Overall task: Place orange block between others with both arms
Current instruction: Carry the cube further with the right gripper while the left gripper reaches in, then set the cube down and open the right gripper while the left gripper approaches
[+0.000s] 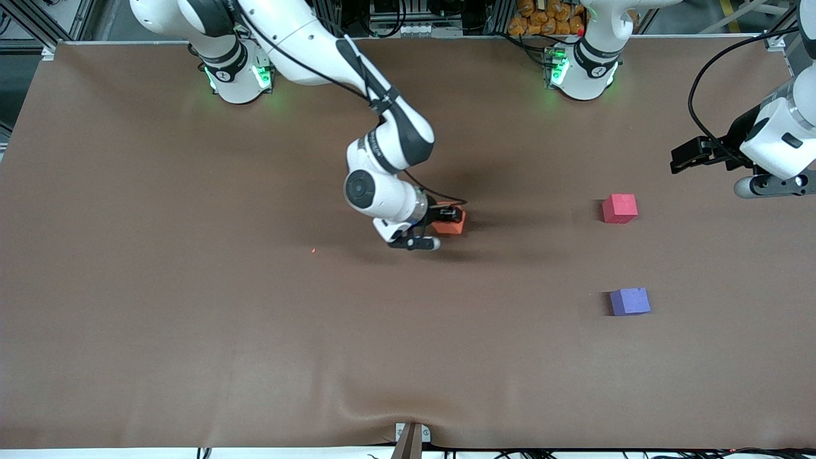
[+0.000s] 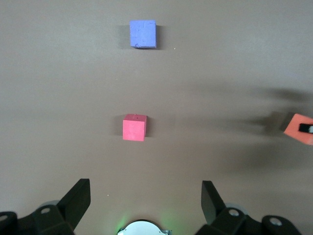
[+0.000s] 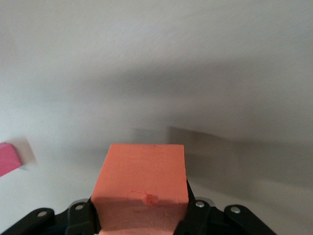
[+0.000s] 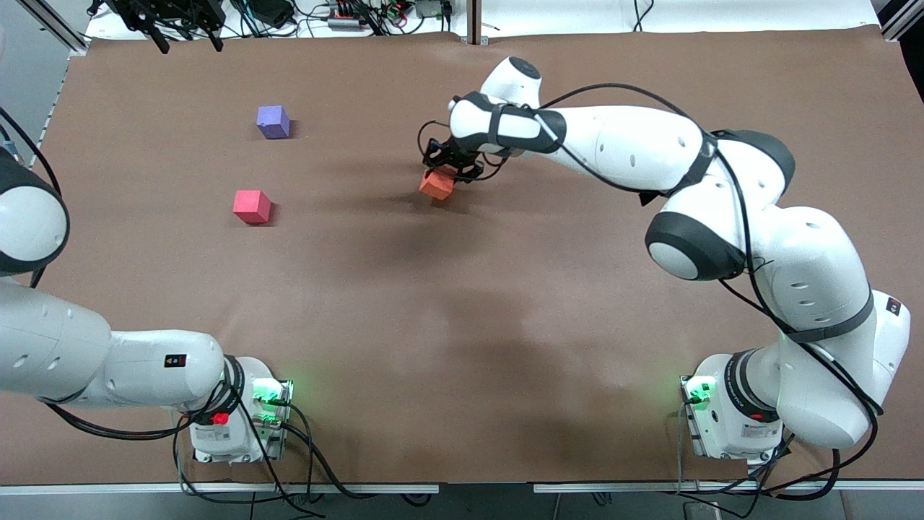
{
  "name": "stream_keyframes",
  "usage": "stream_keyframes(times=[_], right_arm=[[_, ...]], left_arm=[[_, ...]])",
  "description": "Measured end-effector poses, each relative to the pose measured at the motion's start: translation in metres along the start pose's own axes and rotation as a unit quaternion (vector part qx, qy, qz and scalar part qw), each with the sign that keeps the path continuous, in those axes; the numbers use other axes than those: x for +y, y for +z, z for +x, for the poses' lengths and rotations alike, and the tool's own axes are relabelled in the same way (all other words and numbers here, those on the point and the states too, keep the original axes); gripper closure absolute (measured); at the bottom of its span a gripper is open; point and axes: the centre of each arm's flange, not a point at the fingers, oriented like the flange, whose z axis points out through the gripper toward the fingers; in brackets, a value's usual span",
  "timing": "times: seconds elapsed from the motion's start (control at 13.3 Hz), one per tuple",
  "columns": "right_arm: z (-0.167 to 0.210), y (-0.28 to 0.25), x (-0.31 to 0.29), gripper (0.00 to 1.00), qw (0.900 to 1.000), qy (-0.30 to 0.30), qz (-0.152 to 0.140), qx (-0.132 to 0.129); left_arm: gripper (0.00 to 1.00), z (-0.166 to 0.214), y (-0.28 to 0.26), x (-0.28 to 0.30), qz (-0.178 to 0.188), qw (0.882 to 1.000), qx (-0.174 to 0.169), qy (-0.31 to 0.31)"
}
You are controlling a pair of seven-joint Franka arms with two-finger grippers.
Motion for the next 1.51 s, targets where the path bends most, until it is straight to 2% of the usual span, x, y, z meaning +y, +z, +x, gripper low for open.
stream_keyframes(times=[0.23, 0.45, 0.53, 0.68, 0.75, 0.9, 1.36, 1.51], right_arm=[[-0.001, 0.002, -0.006, 0.37, 1.000, 0.005, 0.012, -0.001], [-0.001, 0.003, -0.005, 0.33, 1.000, 0.006, 0.012, 0.001], [-0.003, 0.007, -0.006, 0.27, 1.000, 0.004, 0.011, 0.003], [-0.009, 0.015, -0.007, 0.10, 1.000, 0.000, 0.009, 0.004], [-0.010, 0.017, -0.008, 0.10, 1.000, -0.001, 0.008, 0.004], [-0.008, 0.018, -0.007, 0.03, 1.000, -0.001, 0.007, 0.006], [0.038, -0.025, 0.007, 0.00, 0.999, 0.000, 0.019, 0.036], [0.053, -0.050, 0.016, 0.00, 1.000, -0.011, 0.010, 0.025]], left_arm=[[0.00, 0.011, 0.015, 0.016, -0.001, 1.000, -0.002, 0.014], [0.00, 0.024, 0.033, 0.056, -0.003, 0.999, 0.008, 0.046], [0.00, 0.030, 0.042, 0.070, -0.004, 0.998, 0.012, 0.057], [0.00, 0.044, 0.064, 0.094, -0.007, 0.997, 0.018, 0.071], [0.00, 0.052, 0.078, 0.104, -0.009, 0.997, 0.020, 0.068], [0.00, 0.065, 0.101, 0.119, -0.013, 0.998, 0.023, 0.058], [0.00, 0.061, 0.147, 0.194, -0.011, 0.999, 0.012, 0.041], [0.00, 0.054, 0.165, 0.226, -0.008, 1.000, 0.005, 0.022]])
